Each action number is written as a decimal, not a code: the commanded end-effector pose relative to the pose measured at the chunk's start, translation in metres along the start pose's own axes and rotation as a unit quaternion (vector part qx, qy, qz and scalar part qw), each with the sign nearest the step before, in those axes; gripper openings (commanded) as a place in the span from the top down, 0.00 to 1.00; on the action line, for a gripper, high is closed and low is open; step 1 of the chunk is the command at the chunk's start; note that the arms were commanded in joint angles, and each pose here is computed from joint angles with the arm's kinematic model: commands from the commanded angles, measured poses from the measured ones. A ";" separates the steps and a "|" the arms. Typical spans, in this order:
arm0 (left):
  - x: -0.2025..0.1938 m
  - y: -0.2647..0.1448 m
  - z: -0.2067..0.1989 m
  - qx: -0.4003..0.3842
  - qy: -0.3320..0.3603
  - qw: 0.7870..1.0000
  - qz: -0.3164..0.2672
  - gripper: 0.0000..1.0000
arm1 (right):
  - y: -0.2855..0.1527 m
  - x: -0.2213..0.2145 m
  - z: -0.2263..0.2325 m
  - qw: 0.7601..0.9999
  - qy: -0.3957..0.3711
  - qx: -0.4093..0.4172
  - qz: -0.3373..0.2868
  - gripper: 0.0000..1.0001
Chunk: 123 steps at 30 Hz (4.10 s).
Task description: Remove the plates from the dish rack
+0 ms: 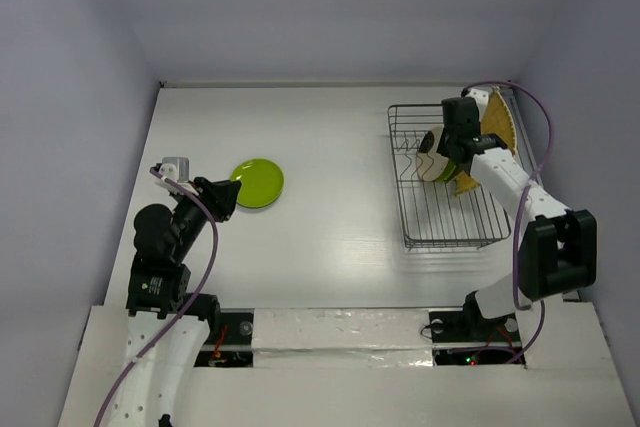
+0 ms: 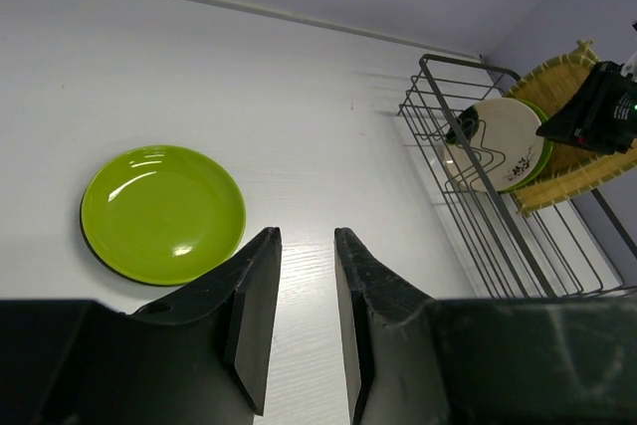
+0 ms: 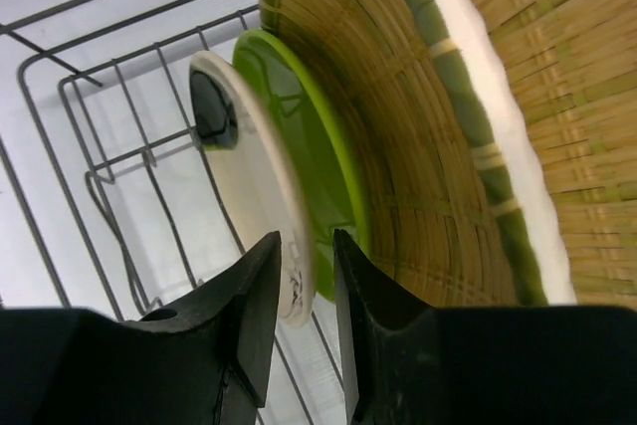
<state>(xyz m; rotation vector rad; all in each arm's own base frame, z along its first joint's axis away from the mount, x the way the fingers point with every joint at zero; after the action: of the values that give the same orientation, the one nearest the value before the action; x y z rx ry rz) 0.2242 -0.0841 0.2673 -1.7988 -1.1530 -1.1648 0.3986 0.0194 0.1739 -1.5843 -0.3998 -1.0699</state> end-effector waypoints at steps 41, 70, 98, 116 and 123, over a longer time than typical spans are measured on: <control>0.009 0.002 -0.002 -0.006 0.006 1.000 -0.020 0.72 | -0.151 -0.013 0.229 0.897 0.028 0.441 0.009 1.00; 0.006 0.003 -0.003 -0.011 0.005 1.000 -0.013 0.55 | -0.142 -0.139 0.374 0.843 0.054 0.506 0.173 0.47; 0.010 -0.002 -0.009 -0.022 0.009 0.999 -0.023 0.88 | -0.036 0.012 0.000 0.997 -0.048 -0.055 -0.039 0.87; 0.007 0.000 -0.010 -0.025 0.008 0.999 -0.017 0.83 | 0.019 0.018 -0.014 0.994 -0.042 -0.096 -0.025 0.63; 0.008 -0.001 -0.011 -0.027 0.009 0.999 -0.019 0.83 | 0.020 0.012 -0.017 0.994 -0.039 -0.099 -0.024 0.90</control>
<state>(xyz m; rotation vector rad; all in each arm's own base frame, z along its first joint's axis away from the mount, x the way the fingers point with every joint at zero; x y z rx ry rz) 0.2206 -0.0879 0.2697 -1.8124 -1.1474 -1.1848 0.4018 -0.0032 0.1484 -1.8559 -0.3656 -1.0087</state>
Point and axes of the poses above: each gripper's point midway between its finger pads, its own y axis out along the fingers, its own z axis along the line the jaws close on, x = y × z, the point moved 1 cm from there along -y, back along the fingers, and after that the axes turned 5 degrees about y, right-handed, at the moved point
